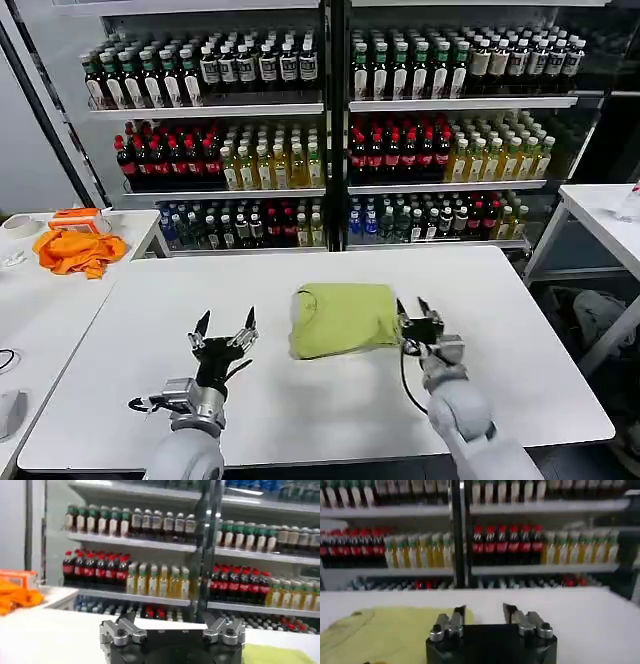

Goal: Fold and organize the clothes.

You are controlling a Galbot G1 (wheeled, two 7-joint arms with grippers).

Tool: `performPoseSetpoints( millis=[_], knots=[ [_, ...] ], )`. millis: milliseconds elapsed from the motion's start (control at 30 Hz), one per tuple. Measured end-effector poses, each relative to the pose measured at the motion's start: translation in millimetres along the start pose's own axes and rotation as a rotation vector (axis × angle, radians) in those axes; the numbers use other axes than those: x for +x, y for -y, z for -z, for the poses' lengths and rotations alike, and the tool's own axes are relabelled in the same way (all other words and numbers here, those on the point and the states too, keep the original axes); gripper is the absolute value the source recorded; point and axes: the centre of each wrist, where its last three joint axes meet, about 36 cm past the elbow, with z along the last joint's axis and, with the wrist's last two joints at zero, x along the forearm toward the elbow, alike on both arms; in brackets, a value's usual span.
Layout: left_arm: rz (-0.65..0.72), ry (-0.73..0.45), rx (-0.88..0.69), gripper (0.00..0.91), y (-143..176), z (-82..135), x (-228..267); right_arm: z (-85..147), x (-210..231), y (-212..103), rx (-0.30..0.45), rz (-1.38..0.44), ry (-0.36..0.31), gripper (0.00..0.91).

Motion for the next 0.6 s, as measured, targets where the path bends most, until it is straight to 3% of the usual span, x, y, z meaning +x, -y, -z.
performPoseSetpoints(
  millis=[267, 600],
  knots=[
    [-0.037, 0.017, -0.064, 0.907, 9.9, -2.9, 22.7, -5.6, 75.1, 22.0, 0.026, -0.049, 0.117, 0.907],
    [-0.067, 0.001, -0.113, 0.907, 12.2, -3.4, 48.8, -5.5, 131.6, 32.7, 0.076, -0.082, 0.144, 0.907]
  ],
)
